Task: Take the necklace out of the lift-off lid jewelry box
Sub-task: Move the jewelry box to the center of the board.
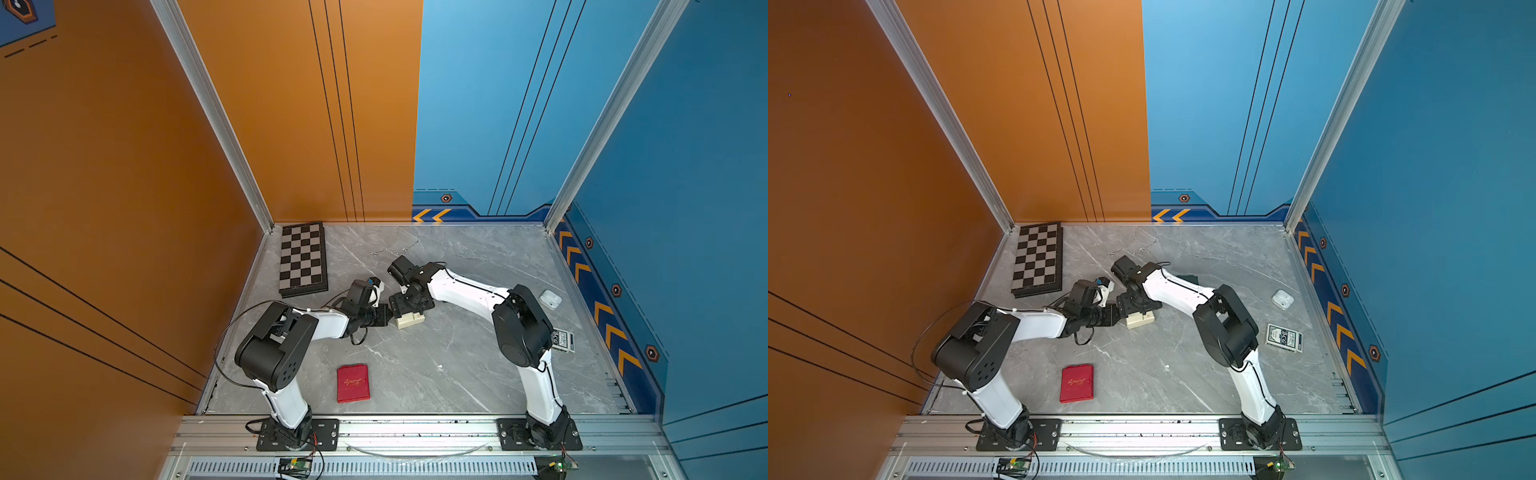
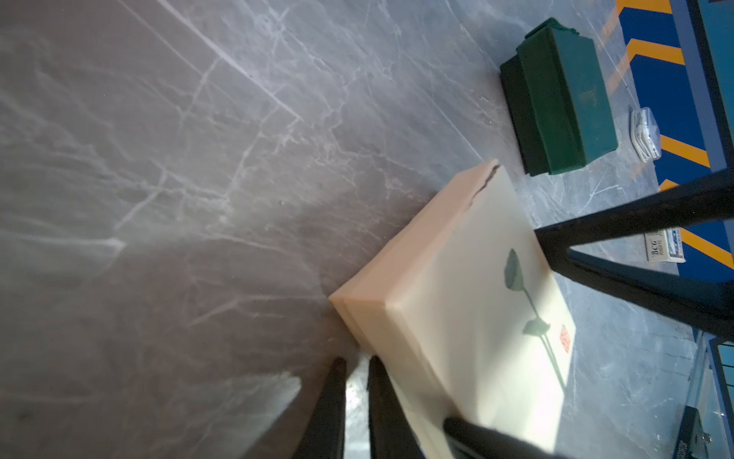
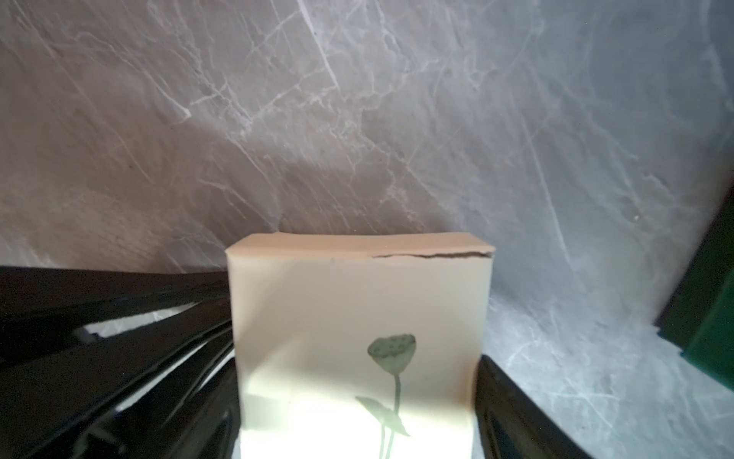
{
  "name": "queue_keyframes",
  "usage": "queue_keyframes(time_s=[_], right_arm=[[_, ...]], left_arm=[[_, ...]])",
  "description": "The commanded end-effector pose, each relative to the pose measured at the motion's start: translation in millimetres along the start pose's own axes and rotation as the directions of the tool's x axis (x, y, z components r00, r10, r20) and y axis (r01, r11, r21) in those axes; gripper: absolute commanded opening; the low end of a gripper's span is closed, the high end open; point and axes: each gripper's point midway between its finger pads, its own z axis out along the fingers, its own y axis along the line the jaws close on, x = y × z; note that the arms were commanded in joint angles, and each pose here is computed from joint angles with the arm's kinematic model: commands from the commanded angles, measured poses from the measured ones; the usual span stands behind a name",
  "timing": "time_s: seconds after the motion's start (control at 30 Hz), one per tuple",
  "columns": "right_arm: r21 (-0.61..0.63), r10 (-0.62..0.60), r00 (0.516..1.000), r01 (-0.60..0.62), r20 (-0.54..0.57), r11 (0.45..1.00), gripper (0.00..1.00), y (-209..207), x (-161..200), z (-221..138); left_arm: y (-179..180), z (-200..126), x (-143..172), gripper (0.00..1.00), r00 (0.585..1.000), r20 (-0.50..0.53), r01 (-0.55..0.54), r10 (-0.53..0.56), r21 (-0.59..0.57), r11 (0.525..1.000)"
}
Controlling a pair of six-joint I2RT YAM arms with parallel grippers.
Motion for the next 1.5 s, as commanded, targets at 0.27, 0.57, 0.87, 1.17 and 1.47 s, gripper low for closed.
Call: queue_keyframes(time_s=[0.27, 0.57, 0.87, 1.17, 1.47], right_arm=[[0.215, 0.036, 0.999, -0.029, -0.029, 0.976, 0.78, -29, 13, 43], [0.305, 0.105, 0.994, -0.107, 0.023, 0.946, 0.78, -80, -18, 44], [0.33, 0.157, 0.987, -0.159, 0.03, 0.93, 0.78, -126, -34, 41], [0.271, 0.16, 0.986, -0.166, 0.041, 0.948, 0.81, -113, -45, 39], [0.206, 0.133, 0.983, -0.156, 0.124, 0.966, 0.98, -101, -67, 8]], left_arm=[[15, -45, -28, 0.26, 0.986, 0.164, 0.036, -0.027, -0.051, 0.998], [12, -75, -34, 0.34, 0.978, 0.21, 0.024, -0.004, -0.093, 0.995], [14, -97, -32, 0.36, 0.974, 0.226, 0.018, 0.013, -0.137, 0.99], [17, -118, -30, 0.39, 0.97, 0.243, 0.024, 0.02, -0.177, 0.984], [19, -156, -27, 0.63, 0.966, 0.258, 0.055, 0.016, -0.265, 0.963]])
